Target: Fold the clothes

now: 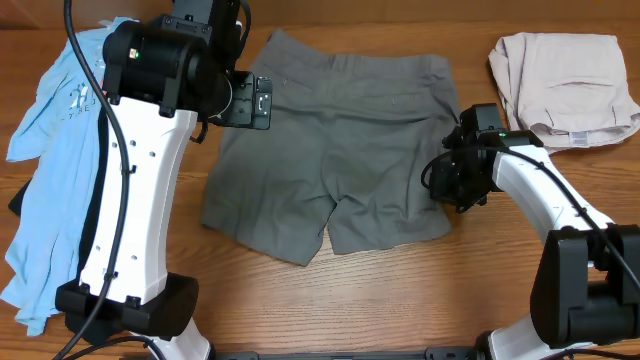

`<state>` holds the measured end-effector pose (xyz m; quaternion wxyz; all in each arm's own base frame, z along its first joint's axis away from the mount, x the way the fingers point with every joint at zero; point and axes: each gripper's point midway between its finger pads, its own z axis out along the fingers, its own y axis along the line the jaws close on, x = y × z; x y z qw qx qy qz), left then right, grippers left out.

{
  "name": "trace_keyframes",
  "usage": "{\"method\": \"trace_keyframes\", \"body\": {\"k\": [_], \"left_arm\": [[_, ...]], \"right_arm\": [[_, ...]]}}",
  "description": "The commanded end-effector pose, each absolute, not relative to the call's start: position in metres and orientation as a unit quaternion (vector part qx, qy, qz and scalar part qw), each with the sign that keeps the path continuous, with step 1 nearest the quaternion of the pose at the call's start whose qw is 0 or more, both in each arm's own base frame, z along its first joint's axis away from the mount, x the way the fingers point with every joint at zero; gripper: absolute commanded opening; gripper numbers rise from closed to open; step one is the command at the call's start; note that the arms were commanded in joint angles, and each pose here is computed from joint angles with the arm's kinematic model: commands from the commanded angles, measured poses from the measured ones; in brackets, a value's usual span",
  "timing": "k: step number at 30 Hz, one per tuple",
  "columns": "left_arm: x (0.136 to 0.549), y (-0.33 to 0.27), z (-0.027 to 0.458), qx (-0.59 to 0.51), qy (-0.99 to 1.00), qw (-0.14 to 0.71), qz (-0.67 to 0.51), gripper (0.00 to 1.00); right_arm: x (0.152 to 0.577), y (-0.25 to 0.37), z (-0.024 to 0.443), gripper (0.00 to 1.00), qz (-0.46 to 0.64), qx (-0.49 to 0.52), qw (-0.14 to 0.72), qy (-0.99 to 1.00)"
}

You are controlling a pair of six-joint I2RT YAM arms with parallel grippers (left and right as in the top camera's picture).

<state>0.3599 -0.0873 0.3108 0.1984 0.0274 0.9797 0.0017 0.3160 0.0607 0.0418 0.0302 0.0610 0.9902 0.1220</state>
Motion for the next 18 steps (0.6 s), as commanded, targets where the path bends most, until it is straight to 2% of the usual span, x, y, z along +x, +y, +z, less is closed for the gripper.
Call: {"method": "trace_keyframes", "body": {"k": [1,7,10,16,18], "left_arm": [[0.36,-0.083,0.311,0.022,0.98,0.2,0.008,1.0],[0.36,-0.083,0.311,0.022,0.98,0.2,0.008,1.0],[0.36,-0.083,0.311,0.022,0.98,0.199,0.008,1.0],[0.36,-0.083,0.311,0.022,0.98,0.2,0.008,1.0],[0.36,-0.083,0.311,0.022,0.979,0.201,0.007,1.0]], "right_arm": [[0.318,0.062,0.043,0.04,0.143,0.067,0.035,0.987],[0.321,0.045,0.043,0.04,0.142,0.093,0.039,0.985],[0.314,0.025,0.043,0.04,0.14,0.142,0.022,0.98],[0.268,-0.015,0.045,0.04,0.133,0.294,-0.073,0.944],[0.26,-0.018,0.046,0.04,0.131,0.306,-0.088,0.939]]}}
